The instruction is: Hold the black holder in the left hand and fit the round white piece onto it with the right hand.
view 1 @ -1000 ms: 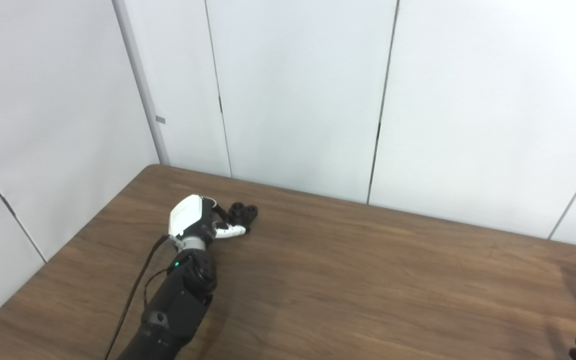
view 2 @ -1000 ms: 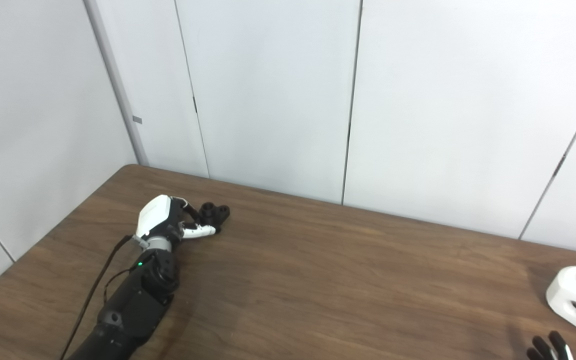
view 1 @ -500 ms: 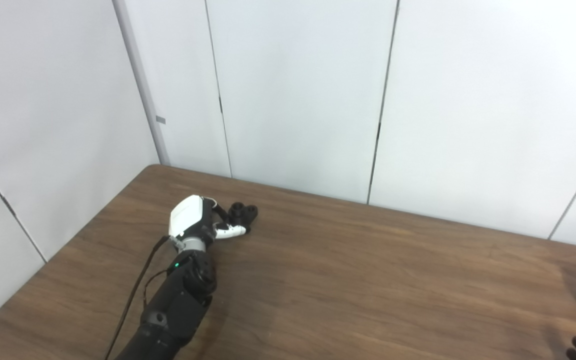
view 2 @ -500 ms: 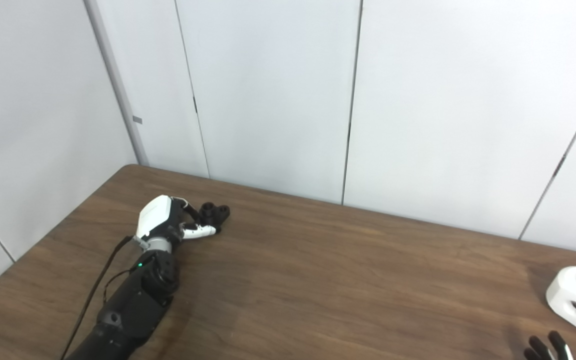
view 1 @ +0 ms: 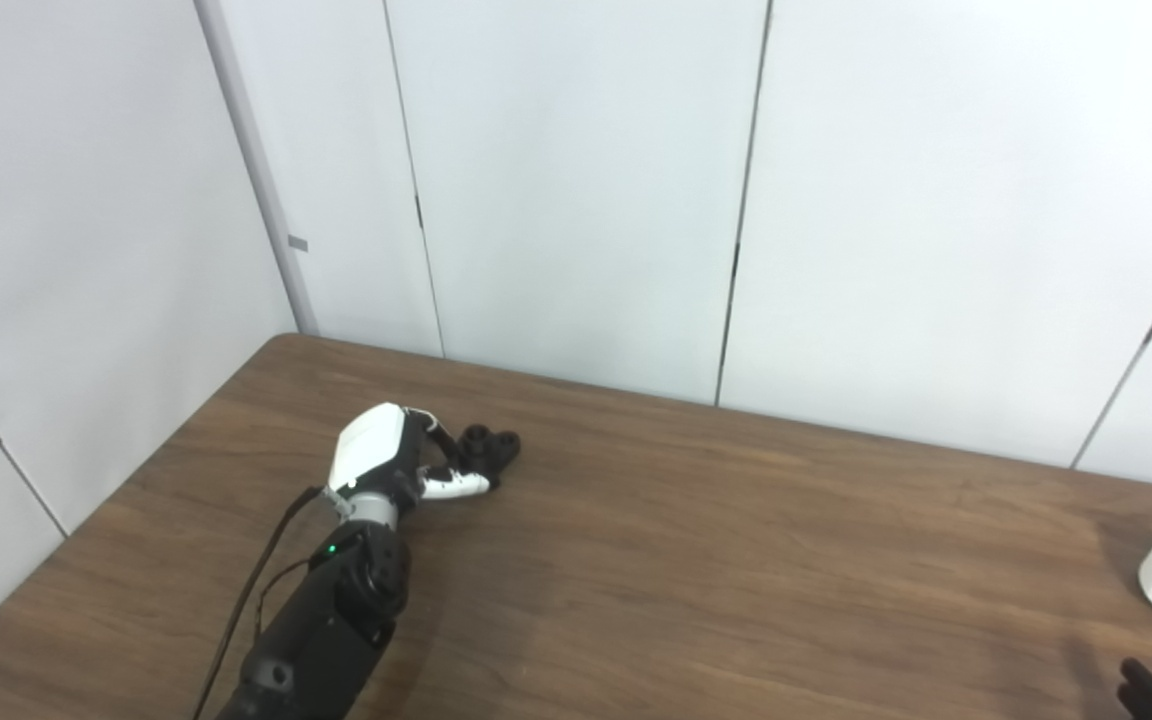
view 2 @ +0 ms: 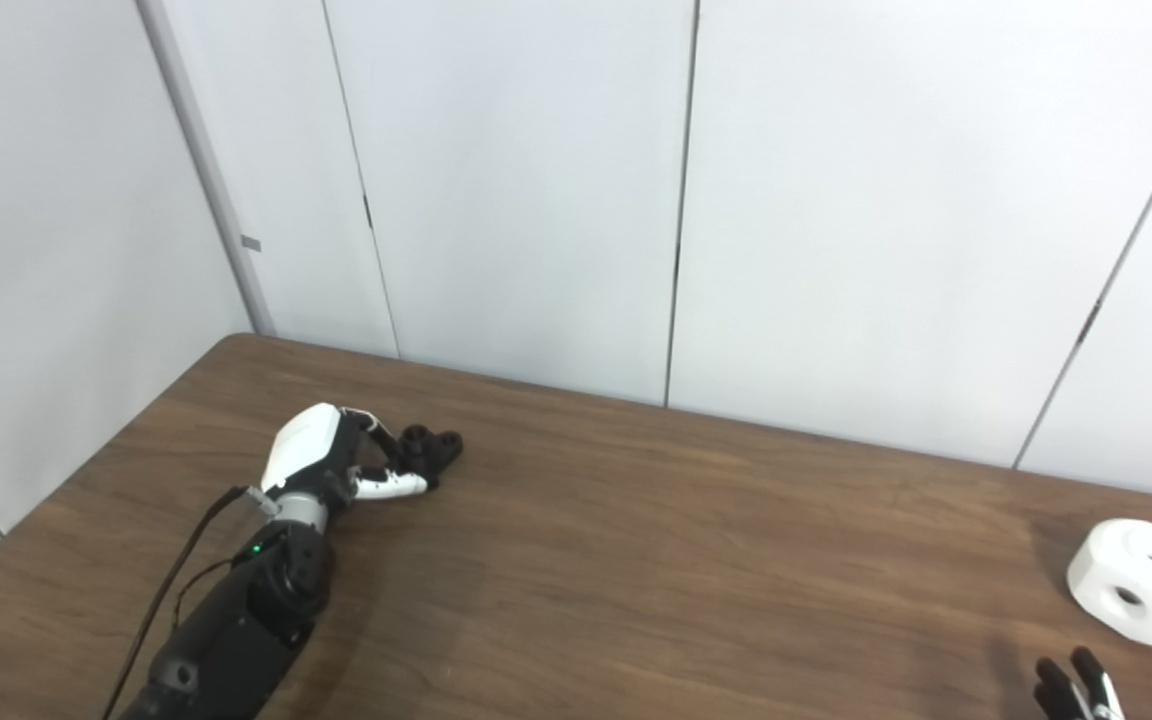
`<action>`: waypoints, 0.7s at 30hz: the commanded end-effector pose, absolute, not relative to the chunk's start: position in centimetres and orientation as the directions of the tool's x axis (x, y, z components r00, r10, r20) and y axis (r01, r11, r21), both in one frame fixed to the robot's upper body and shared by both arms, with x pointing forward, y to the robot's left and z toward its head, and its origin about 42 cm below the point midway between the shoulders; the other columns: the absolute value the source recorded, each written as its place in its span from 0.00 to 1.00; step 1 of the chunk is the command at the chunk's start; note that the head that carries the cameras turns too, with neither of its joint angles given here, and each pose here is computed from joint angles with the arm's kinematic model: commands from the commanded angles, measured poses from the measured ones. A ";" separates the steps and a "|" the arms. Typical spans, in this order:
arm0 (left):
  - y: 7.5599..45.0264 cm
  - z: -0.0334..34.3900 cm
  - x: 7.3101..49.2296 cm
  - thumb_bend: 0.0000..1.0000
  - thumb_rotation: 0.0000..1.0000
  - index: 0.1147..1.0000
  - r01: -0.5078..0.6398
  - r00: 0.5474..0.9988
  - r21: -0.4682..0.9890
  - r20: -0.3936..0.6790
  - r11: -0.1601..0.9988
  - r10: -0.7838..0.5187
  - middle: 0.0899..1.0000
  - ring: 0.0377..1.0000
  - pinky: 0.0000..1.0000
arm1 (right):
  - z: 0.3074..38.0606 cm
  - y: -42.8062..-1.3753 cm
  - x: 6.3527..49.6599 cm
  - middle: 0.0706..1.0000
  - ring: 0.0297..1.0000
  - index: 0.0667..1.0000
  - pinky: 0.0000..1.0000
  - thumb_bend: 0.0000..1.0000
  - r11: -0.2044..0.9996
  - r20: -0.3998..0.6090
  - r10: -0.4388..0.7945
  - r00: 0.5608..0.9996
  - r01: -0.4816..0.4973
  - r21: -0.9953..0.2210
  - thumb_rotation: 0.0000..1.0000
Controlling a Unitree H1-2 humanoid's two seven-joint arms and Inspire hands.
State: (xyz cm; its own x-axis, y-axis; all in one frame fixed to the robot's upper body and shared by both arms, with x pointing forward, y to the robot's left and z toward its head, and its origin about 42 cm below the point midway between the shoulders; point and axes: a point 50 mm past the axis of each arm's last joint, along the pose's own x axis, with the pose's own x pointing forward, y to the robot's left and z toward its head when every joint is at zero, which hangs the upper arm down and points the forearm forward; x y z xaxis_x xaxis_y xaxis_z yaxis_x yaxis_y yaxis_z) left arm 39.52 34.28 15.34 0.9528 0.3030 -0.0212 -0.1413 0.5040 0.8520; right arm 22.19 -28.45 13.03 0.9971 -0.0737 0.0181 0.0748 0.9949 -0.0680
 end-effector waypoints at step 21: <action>25.2 17.4 34.7 0.52 0.05 0.42 -0.069 0.994 0.885 0.102 0.461 -0.048 0.76 0.88 1.00 | 14.9 -27.2 22.2 0.92 0.94 1.00 1.00 0.54 0.991 0.062 -0.085 0.994 0.091 -0.101 1.00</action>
